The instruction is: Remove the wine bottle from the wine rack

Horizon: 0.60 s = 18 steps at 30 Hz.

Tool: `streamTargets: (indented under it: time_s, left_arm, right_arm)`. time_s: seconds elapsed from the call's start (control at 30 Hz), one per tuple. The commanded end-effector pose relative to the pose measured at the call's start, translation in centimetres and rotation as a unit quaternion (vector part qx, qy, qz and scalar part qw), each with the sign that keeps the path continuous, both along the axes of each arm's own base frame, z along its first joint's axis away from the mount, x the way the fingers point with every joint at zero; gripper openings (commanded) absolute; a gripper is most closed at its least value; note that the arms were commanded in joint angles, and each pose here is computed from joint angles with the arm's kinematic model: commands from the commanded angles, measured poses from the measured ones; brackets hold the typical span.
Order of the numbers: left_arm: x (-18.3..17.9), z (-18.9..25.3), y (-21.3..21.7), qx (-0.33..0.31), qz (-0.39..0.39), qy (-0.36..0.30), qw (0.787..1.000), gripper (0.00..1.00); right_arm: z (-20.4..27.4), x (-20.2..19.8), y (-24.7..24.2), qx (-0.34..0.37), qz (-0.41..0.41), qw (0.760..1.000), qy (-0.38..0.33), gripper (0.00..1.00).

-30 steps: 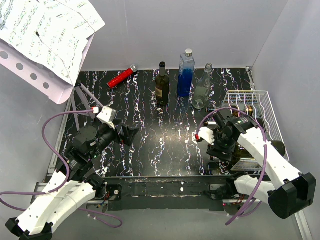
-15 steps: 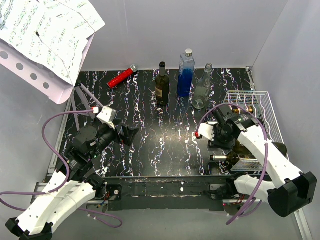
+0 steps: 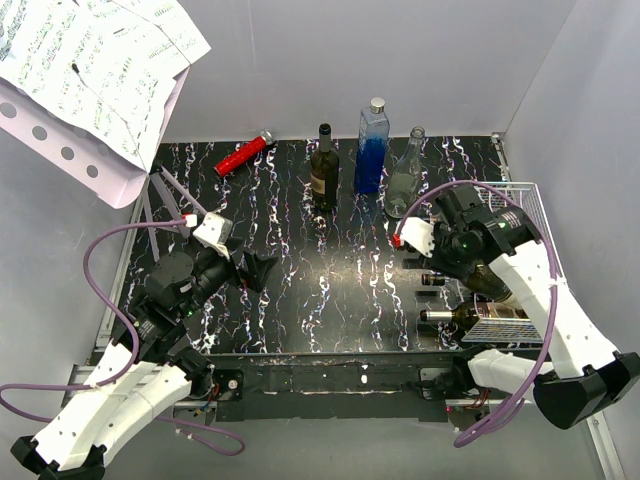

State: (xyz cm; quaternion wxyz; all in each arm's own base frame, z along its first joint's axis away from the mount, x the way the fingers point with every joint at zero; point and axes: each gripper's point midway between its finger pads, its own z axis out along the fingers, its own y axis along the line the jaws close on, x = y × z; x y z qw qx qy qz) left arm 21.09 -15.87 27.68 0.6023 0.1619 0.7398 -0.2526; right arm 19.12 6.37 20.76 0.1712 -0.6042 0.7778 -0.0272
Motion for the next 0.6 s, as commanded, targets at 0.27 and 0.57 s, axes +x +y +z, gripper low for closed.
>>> streamTargets:
  time_s: [0.27, 0.57]
  left_arm:
    - [-0.1, 0.7, 0.0, -0.007, -0.002, -0.011, 1.000, 0.98]
    - [-0.3, 0.8, 0.1, -0.008, -0.001, -0.013, 1.000, 0.98]
  right_arm:
    - [6.2, -1.2, -1.1, 0.017, -0.002, 0.998, -0.066, 0.01]
    - [11.0, 0.5, 0.0, 0.066, -0.024, 0.989, -0.133, 0.01]
